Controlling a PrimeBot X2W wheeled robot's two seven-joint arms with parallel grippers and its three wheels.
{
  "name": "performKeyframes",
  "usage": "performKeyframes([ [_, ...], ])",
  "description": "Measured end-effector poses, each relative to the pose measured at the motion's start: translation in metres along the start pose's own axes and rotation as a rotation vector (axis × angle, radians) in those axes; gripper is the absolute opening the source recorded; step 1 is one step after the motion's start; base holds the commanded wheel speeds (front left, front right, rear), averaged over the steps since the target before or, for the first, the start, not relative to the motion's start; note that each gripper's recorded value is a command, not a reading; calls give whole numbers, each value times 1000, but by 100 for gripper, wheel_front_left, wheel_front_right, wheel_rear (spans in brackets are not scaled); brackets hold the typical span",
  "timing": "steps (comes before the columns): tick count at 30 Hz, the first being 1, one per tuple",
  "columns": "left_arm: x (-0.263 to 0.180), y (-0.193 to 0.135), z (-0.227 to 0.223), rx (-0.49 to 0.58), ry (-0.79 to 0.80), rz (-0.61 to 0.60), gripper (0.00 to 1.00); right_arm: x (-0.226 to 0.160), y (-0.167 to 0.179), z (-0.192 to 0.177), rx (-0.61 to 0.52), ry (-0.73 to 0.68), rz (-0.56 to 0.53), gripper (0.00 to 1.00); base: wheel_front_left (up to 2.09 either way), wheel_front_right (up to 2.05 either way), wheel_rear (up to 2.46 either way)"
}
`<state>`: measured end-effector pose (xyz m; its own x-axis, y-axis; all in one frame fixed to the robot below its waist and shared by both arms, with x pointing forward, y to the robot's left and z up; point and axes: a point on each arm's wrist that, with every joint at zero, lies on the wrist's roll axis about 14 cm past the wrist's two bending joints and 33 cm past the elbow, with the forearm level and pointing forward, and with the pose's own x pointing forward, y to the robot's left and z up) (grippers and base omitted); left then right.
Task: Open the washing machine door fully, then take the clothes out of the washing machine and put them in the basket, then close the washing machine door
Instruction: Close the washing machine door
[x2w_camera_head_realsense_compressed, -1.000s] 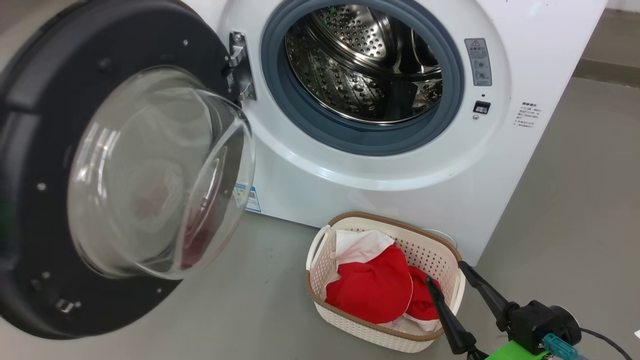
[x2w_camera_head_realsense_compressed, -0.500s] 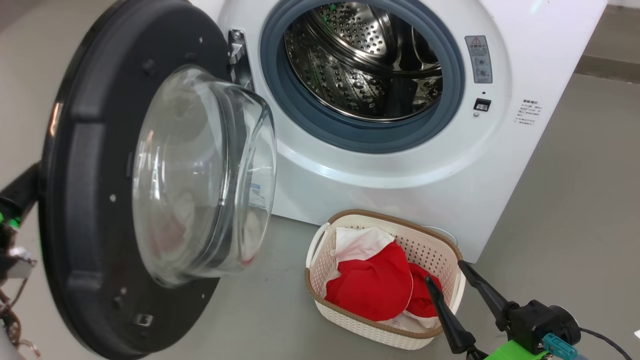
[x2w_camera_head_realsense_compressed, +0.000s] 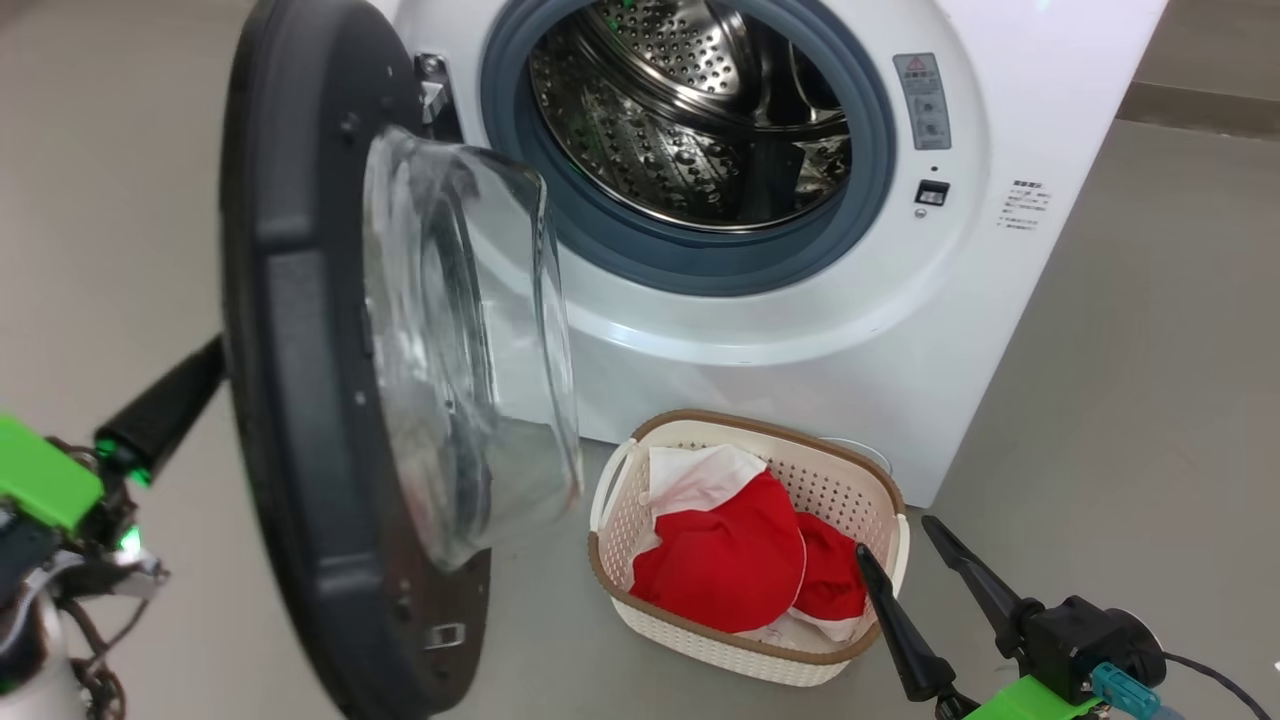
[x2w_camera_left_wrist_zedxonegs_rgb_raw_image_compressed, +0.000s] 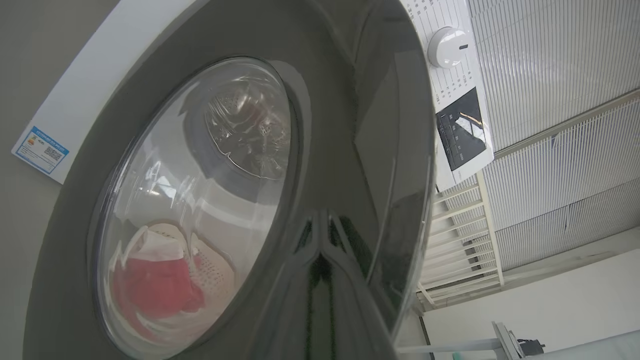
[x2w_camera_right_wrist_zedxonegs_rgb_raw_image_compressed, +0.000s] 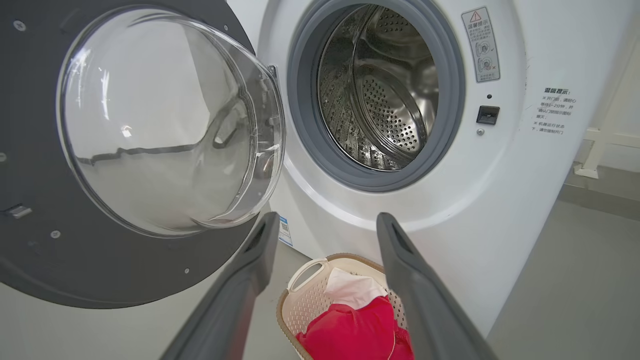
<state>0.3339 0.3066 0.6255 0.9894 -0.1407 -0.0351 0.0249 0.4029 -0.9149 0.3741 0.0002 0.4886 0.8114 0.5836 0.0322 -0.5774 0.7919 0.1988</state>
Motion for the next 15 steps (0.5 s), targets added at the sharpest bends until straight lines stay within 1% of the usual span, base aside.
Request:
performKeyframes([
  [8,18,-12,-44,-18,112,-60,0,-8,-10,3,-1,-9,-40,100,0,0,0],
  [15,32,-18,-66,-34,161,-86,0,-17,-20,6,-5,-19,-78,100,0,0,0],
])
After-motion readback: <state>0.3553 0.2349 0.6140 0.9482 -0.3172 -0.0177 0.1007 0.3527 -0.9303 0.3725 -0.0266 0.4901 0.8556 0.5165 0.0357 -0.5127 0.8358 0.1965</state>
